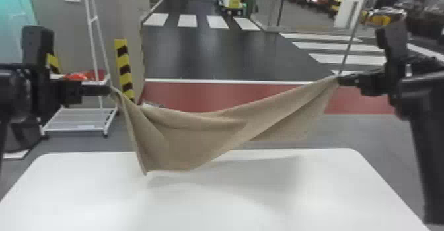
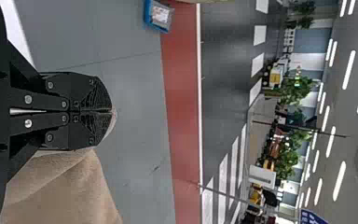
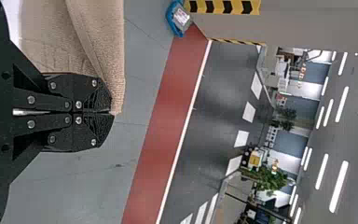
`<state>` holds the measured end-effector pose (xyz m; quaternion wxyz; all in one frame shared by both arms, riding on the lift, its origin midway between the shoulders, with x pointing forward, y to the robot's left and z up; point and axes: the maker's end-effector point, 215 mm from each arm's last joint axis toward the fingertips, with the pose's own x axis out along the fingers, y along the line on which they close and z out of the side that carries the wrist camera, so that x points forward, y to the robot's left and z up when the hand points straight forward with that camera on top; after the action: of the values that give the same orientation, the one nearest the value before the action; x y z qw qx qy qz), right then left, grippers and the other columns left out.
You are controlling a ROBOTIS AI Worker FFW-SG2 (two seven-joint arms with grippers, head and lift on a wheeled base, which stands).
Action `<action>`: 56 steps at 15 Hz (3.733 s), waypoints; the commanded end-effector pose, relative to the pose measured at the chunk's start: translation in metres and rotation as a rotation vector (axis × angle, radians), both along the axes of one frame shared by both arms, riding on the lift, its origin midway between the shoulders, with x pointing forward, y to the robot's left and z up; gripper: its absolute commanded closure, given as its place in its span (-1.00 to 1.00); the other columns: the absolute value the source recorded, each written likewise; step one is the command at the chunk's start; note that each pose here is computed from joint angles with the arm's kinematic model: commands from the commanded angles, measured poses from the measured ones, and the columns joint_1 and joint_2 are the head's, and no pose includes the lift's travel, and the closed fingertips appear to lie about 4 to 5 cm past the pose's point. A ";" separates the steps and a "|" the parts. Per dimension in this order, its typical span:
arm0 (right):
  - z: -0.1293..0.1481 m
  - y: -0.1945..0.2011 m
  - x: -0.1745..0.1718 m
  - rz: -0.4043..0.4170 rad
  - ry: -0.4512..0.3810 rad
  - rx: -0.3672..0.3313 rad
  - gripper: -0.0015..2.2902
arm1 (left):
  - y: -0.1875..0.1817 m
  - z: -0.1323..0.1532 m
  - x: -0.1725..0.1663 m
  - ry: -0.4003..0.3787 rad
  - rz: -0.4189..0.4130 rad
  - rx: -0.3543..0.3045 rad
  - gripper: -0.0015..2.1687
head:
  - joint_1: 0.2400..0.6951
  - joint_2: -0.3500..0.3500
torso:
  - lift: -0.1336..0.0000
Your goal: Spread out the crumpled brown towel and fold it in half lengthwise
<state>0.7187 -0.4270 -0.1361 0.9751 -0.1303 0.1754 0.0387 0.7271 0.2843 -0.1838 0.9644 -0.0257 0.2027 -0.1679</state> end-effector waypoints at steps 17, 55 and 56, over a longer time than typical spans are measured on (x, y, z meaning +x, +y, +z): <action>-0.088 -0.064 -0.250 0.043 0.066 0.048 0.42 | 0.087 -0.044 -0.273 0.132 -0.200 -0.065 0.14 | 0.91 -0.39 | -0.86; -0.194 0.089 -0.225 -0.031 0.483 0.205 0.42 | -0.060 -0.221 -0.364 0.018 -0.441 0.231 -0.75 | 1.00 -0.49 | -0.86; -0.186 0.092 -0.216 -0.024 0.471 0.201 0.42 | -0.064 -0.223 -0.366 0.029 -0.451 0.231 -0.75 | 1.00 -0.48 | -0.86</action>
<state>0.4899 -0.3427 -0.3349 0.9125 -0.0187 0.4026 0.0696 0.3632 0.2251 -0.4033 0.8995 0.1268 0.2282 -0.3503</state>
